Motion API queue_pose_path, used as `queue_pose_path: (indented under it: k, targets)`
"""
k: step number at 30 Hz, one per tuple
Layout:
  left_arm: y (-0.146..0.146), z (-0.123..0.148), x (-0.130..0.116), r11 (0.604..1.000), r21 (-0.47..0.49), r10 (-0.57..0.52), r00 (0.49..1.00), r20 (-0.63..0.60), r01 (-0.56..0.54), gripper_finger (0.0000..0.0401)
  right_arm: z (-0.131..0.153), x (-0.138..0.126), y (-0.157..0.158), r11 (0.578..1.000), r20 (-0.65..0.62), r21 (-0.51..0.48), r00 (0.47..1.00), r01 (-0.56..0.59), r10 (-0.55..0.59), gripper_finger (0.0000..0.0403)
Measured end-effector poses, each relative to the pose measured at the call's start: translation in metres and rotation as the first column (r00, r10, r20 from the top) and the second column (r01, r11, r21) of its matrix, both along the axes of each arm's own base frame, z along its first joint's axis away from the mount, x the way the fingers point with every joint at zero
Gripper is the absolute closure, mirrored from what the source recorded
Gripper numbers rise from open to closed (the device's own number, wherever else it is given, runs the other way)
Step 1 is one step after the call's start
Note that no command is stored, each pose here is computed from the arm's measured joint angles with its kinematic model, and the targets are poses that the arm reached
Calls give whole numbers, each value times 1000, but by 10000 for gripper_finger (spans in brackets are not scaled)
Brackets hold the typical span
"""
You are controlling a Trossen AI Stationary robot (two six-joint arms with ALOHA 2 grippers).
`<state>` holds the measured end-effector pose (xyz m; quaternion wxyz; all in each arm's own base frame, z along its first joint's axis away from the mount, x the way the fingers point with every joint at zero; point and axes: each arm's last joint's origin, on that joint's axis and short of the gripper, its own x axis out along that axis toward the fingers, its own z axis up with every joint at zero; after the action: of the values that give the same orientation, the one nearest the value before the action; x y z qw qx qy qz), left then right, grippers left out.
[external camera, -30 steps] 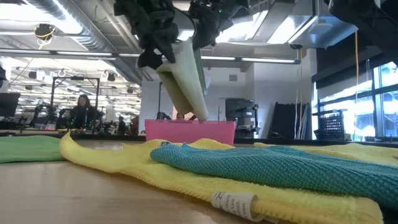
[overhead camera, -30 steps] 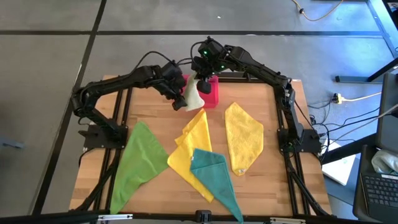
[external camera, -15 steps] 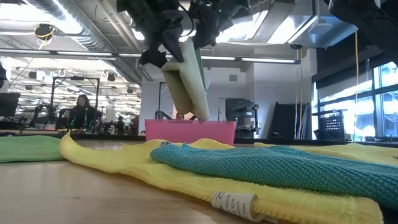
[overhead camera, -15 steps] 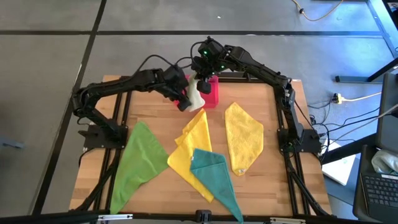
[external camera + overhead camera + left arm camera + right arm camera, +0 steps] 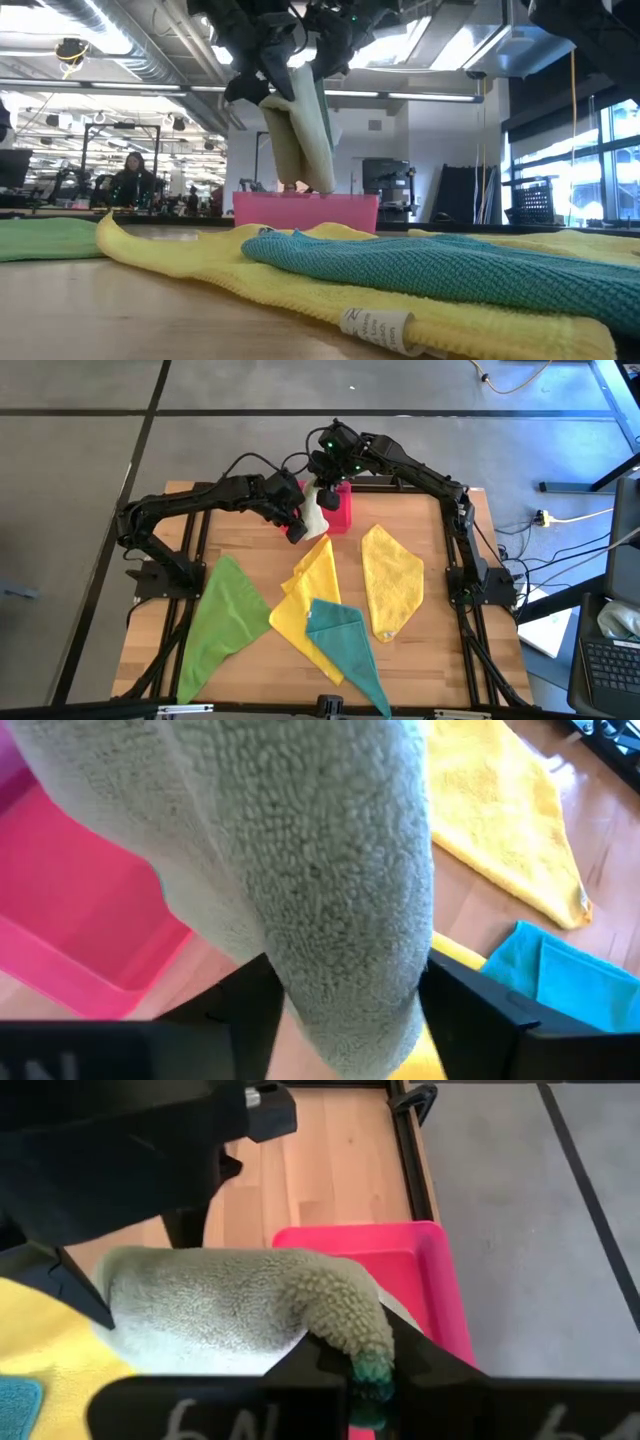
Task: Fold microfiber towels
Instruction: Put the folded light green microfiber cloth into the red bin
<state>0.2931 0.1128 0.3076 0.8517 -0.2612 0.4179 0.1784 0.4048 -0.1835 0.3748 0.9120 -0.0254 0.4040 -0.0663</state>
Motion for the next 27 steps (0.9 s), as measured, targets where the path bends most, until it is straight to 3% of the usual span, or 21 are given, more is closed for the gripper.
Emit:
queue_pose_path:
  k: [8,13,21,24,27]
  targets:
    - [1,-1,-2,997,4,-74,997,-7,74,321,-1,-1,1,999,-14,26,1000,23,-22,389]
    - [11,-6,-17,989,8,-148,982,-114,150,390,-5,-5,3,999,-74,51,997,18,-15,389]
    - [51,-8,-47,978,131,-124,957,-264,163,399,-26,-6,-5,995,-162,76,985,67,-54,389]
    - [70,-4,-56,966,217,-76,957,-280,140,399,-36,-2,-11,999,-162,-10,986,46,-47,389]
    - [88,6,-62,939,331,-3,963,-268,95,399,-40,3,-19,984,-163,-179,986,0,-30,389]
